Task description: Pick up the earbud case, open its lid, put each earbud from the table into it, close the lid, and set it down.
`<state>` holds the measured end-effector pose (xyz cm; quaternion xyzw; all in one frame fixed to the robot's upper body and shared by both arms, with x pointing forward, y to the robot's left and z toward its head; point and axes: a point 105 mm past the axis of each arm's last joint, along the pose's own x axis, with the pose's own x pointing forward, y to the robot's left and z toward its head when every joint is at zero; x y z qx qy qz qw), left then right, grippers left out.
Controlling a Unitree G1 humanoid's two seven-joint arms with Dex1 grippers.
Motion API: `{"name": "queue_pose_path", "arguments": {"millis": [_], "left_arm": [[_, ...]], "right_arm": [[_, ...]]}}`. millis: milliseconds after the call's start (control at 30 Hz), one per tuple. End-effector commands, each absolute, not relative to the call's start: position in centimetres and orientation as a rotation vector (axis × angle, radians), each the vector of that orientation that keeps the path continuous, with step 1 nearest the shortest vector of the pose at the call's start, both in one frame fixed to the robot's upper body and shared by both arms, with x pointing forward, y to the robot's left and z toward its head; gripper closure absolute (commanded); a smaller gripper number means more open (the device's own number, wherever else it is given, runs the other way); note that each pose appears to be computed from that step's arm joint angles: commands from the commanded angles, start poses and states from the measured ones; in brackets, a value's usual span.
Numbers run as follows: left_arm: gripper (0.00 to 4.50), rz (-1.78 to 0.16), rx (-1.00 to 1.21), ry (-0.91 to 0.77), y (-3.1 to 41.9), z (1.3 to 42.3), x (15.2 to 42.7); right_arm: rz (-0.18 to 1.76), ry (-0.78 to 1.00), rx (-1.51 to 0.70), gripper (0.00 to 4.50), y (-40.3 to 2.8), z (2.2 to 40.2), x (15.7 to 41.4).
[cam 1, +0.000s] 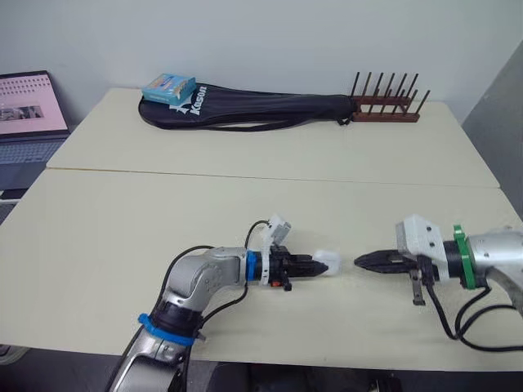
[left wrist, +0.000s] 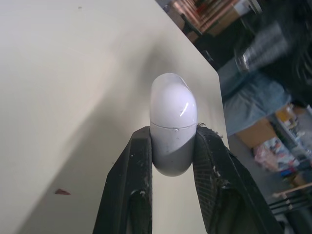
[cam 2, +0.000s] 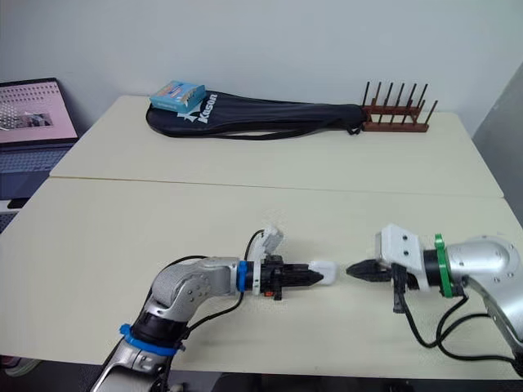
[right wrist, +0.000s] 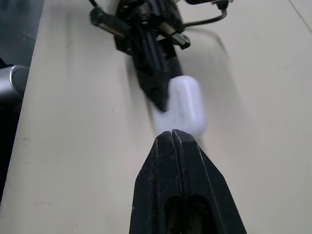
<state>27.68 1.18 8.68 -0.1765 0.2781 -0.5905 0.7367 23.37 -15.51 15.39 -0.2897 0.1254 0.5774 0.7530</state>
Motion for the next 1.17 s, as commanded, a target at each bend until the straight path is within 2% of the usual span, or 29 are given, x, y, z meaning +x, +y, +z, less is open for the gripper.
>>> {"name": "queue_pose_path", "arguments": {"millis": [33, 100, 167, 333, 467, 500, 533, 633, 733, 900, 1033, 1167], "left_arm": [[3.72, -1.232, -0.403, 0.661, 1.6, 8.0, 28.6], [3.72, -1.206, -0.392, 0.693, 2.1, 7.3, 28.6], [3.01, -1.187, -0.377, 0.720, 2.7, 6.7, 28.6], [1.59, -1.142, -0.298, 0.737, 4.9, 5.8, 28.4], [0.41, -1.072, -0.147, 0.677, 9.3, 6.2, 28.1], [0.11, -1.061, -0.080, 0.642, 10.8, 6.7, 27.9], [0.00, -1.059, -0.016, 0.608, 12.0, 7.2, 27.6], [0.00, -1.062, 0.120, 0.492, 14.6, 9.5, 27.0], [0.00, -1.101, 0.202, 0.357, 16.3, 12.4, 26.3], [0.00, -1.199, 0.361, 0.322, 17.9, 14.6, 23.4], [0.00, -1.252, 0.447, 0.317, 17.5, 15.0, 21.8], [0.00, -1.269, 0.437, 0.276, 16.8, 15.6, 22.0]], "right_arm": [[1.246, 0.239, -0.707, 4.50, -15.9, 16.1, 22.7], [1.233, 0.248, -0.700, 4.50, -16.1, 16.0, 22.7], [1.230, 0.245, -0.703, 4.50, -16.1, 16.0, 22.8], [1.244, 0.247, -0.688, 4.50, -15.9, 15.9, 22.9], [1.255, 0.247, -0.693, 4.50, -15.8, 16.3, 23.3], [1.256, 0.244, -0.698, 4.33, -15.9, 16.5, 23.5], [1.259, 0.242, -0.703, 4.14, -16.0, 16.7, 23.7], [1.269, 0.236, -0.716, 3.28, -16.4, 17.3, 24.2], [1.289, 0.241, -0.744, 2.18, -17.3, 18.1, 24.6], [1.342, 0.252, -0.807, 0.35, -18.8, 19.2, 24.6], [1.394, 0.288, -0.825, 0.35, -19.2, 19.2, 24.2], [1.408, 0.286, -0.831, 0.35, -19.0, 19.1, 24.3]]}}
